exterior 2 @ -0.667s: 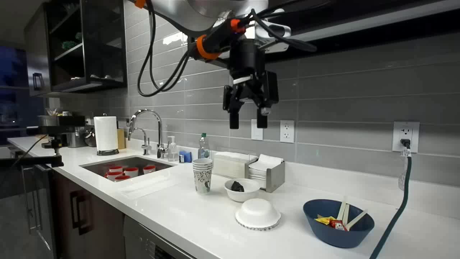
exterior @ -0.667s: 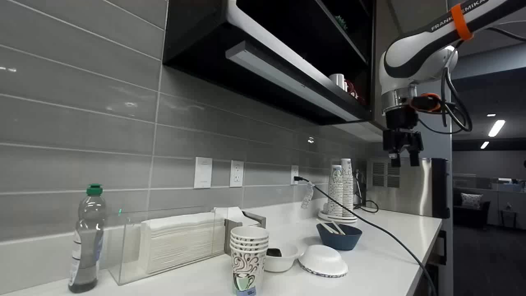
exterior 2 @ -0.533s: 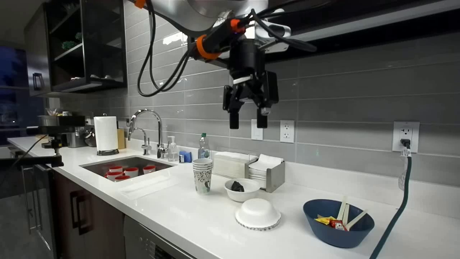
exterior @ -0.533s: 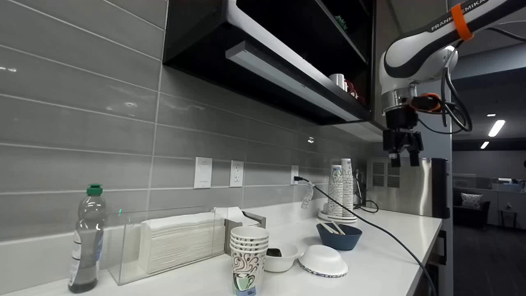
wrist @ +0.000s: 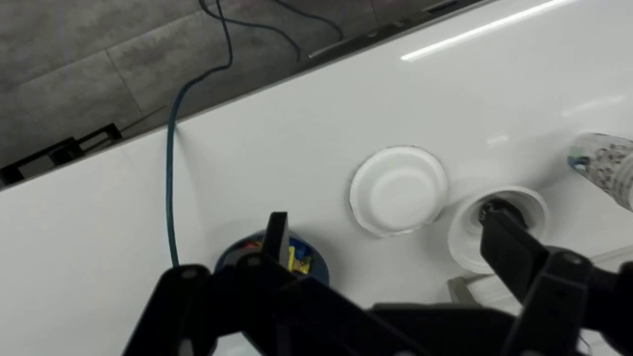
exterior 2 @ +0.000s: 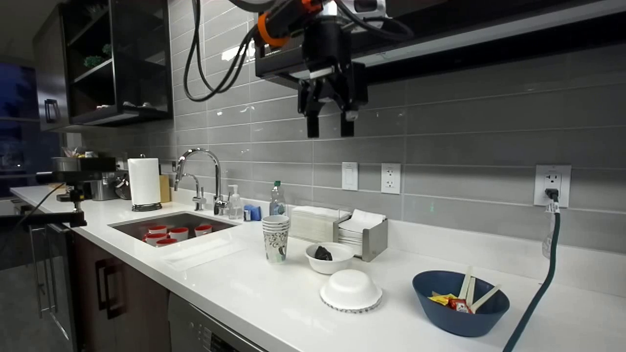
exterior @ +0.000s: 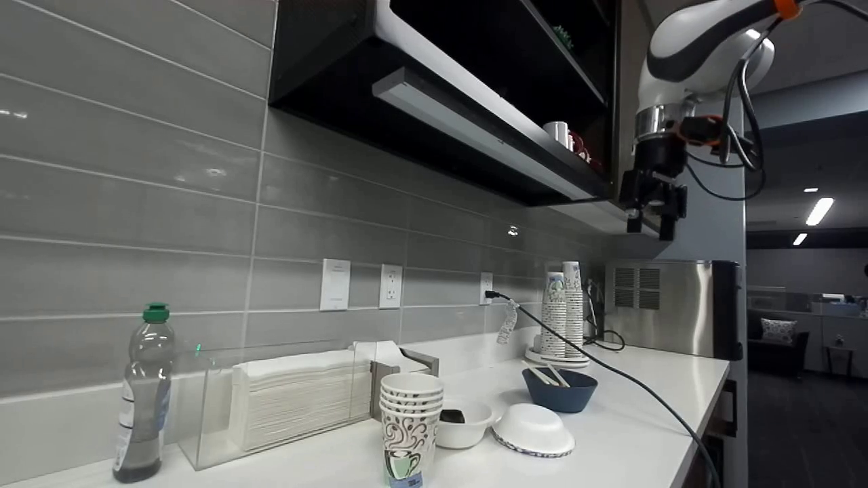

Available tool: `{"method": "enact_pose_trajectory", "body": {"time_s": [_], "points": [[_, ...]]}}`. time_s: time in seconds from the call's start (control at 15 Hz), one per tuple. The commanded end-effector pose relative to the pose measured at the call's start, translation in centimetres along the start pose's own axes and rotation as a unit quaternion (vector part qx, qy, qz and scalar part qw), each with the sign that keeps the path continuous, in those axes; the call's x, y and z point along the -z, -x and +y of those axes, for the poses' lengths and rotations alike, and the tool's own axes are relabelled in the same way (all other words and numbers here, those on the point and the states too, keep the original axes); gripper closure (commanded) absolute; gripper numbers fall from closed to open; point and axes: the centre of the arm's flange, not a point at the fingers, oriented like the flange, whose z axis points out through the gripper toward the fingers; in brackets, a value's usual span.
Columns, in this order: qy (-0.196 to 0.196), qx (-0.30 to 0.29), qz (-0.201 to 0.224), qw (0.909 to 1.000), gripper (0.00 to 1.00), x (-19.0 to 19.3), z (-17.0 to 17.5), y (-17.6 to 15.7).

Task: Remove the clip from the shelf and put it in the white bowl

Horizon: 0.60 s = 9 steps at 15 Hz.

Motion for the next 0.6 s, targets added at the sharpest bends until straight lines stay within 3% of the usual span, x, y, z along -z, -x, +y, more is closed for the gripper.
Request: {"method": "enact_pose_trajectory", "body": {"time_s": [0.0,0.27,0.53], "points": [[-0.061,0.035,0.056,0.9960,0.00,7.1,-1.7,0.3],[-0.108,0.087,0.156,0.9779,0.00,13.6,-4.3,-0.9],[-0.149,0.095,0.272,0.9459,0.00,18.8,-7.3,-3.9]]}}
